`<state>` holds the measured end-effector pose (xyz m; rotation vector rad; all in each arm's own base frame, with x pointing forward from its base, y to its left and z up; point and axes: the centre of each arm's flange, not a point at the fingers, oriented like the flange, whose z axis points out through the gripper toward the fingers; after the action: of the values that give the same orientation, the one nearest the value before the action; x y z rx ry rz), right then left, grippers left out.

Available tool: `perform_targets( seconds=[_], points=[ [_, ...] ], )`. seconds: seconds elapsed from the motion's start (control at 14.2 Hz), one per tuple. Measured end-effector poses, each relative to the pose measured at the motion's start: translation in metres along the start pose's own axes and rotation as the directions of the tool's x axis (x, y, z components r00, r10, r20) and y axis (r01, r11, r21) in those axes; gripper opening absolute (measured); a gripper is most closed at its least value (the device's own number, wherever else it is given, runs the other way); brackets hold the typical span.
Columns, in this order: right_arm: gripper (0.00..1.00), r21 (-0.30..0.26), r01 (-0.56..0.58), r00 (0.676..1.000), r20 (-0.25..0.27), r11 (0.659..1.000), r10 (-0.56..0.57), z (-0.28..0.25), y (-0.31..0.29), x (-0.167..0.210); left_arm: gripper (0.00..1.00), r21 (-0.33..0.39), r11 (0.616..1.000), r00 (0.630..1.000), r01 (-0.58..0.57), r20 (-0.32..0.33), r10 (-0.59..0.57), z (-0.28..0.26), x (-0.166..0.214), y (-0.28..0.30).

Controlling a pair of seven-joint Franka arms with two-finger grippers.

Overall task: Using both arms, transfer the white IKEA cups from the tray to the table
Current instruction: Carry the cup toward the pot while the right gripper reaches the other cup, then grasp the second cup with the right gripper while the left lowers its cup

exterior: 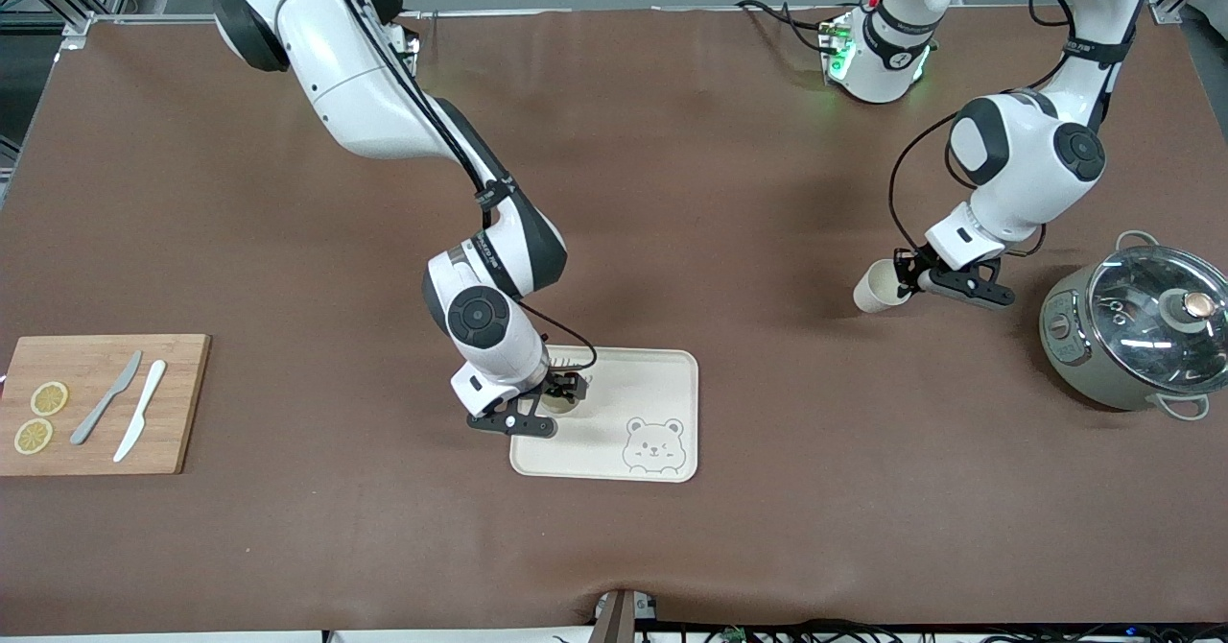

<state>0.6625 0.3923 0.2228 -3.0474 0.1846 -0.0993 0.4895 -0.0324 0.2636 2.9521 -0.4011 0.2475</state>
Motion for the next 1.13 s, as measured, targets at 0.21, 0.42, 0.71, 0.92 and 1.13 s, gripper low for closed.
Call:
perform_targets(
  seconds=[0.21, 0.42, 0.71, 0.92, 1.13],
  points=[
    [0.88, 0.0, 0.0, 1.0, 0.0, 1.0, 0.0, 0.0, 0.0, 0.0, 0.03, 0.025, 1.0, 1.0, -0.006, -0.026, 0.006, 0.006, -0.008, 0.001],
    [0.55, -0.001, 0.001, 1.0, 0.001, 1.0, -0.001, 0.001, 0.0, -0.001, 0.03, 0.046, 0.999, 0.999, -0.021, -0.044, 0.023, 0.018, -0.014, 0.001],
    [0.35, -0.004, 0.001, 1.0, 0.005, 1.0, -0.001, 0.006, 0.001, -0.001, 0.03, 0.057, 0.998, 0.998, -0.023, -0.052, 0.026, 0.031, -0.016, 0.002],
    [0.15, -0.004, 0.001, 1.0, 0.005, 1.0, -0.001, 0.008, 0.001, -0.001, 0.03, 0.057, 0.998, 0.998, -0.026, -0.052, 0.029, 0.033, -0.017, 0.002],
    [0.04, -0.004, 0.001, 1.0, 0.004, 1.0, -0.001, 0.008, 0.001, -0.001, 0.09, 0.056, 0.998, 0.998, -0.033, -0.055, 0.037, 0.033, -0.016, 0.005]
  ],
)
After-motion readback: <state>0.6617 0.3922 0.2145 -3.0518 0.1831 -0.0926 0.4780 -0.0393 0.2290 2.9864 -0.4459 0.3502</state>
